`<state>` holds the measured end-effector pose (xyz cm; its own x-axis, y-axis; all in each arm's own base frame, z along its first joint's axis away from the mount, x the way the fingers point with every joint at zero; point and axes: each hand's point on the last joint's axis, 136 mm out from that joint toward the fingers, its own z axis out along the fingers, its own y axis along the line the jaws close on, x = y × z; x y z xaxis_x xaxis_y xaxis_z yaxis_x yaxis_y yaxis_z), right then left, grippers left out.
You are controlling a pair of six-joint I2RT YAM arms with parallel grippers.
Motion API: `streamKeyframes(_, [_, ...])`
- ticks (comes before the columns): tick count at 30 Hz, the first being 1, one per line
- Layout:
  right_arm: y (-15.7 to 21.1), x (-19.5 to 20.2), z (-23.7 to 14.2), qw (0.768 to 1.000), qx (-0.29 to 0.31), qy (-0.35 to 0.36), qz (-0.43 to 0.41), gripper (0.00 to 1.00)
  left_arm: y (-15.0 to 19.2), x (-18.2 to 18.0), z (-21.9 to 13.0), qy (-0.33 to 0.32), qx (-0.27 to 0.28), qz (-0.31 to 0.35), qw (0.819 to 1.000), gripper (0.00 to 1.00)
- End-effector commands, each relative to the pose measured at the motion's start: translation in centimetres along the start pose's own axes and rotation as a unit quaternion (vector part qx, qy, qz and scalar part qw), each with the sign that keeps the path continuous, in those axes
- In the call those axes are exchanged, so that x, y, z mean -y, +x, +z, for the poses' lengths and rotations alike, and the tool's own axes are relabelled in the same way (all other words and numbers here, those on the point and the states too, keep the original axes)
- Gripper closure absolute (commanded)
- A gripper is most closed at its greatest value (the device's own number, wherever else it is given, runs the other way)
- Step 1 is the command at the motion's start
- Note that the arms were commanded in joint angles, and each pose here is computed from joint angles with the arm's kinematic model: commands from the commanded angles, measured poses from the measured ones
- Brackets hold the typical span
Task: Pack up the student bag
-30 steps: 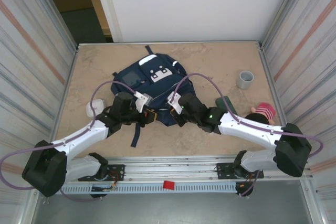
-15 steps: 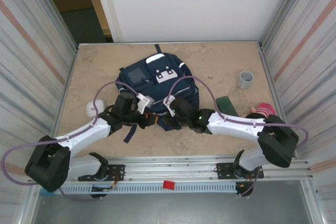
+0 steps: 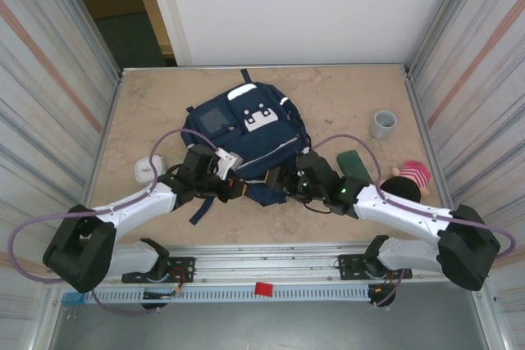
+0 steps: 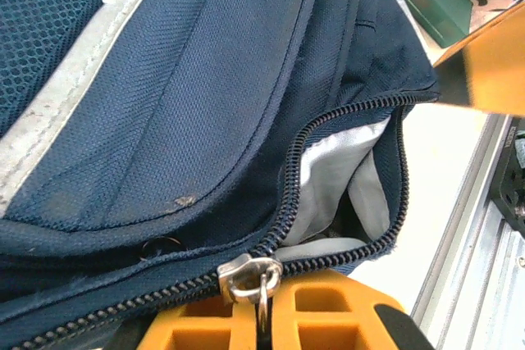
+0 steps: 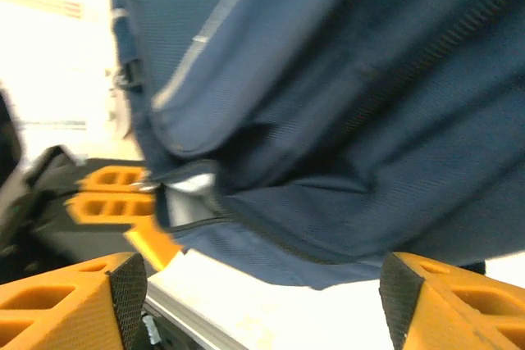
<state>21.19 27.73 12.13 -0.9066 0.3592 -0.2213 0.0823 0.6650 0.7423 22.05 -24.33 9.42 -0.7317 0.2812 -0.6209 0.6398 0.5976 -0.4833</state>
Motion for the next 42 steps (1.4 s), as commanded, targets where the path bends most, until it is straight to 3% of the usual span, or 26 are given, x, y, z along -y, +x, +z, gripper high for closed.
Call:
streamKeyframes(1, [0.0,-2.6,1.8,0.993,-0.031,-0.056,0.100,0.23,-0.9,-0.1,0.0,-0.013,0.015,0.032,0.999,1.00])
streamKeyframes(4, [-0.4,-2.8,3.7,0.992,-0.035,-0.047,0.108,0.27,-0.7,0.5,0.3,-0.001,0.009,0.044,0.999,1.00])
streamKeyframes(8, [-1.6,-1.8,5.3,0.989,-0.012,-0.055,0.138,0.54,-0.1,3.3,0.7,0.047,-0.016,0.084,0.995,1.00])
streamKeyframes(16, [-2.0,-2.2,5.5,0.992,-0.007,-0.057,0.117,0.83,-1.5,7.3,1.3,0.115,0.000,0.103,0.988,0.95])
streamKeyframes(18, [-2.0,-2.3,5.2,0.993,-0.005,-0.057,0.107,0.85,-2.0,7.6,1.6,0.119,0.000,0.099,0.988,0.90])
streamKeyframes(22, [-2.5,-2.1,3.7,0.996,-0.006,-0.044,0.071,0.88,-2.5,7.6,1.6,0.109,-0.012,0.102,0.989,0.70])
streamKeyframes(29, [-4.1,-0.6,0.1,0.996,-0.048,0.008,-0.071,0.90,-3.8,6.0,-1.5,0.023,0.017,0.214,0.976,0.26])
streamKeyframes(32, [-5.5,-0.2,-1.0,0.991,-0.060,0.016,-0.122,0.91,-3.6,5.6,-2.8,-0.006,0.014,0.284,0.959,0.21])
streamKeyframes(35, [-7.1,-0.3,-1.7,0.988,-0.062,0.001,-0.140,0.91,-3.1,4.4,-3.5,-0.045,0.009,0.368,0.929,0.21])
streamKeyframes(39, [-8.6,-0.2,-2.1,0.987,-0.061,-0.014,-0.149,0.92,-4.3,1.1,-3.3,-0.138,0.004,0.424,0.895,0.19])
streamKeyframes(42, [-9.1,-0.5,-2.2,0.985,-0.067,-0.029,-0.153,0.93,-5.7,0.0,-2.1,-0.163,0.011,0.454,0.876,0.18])
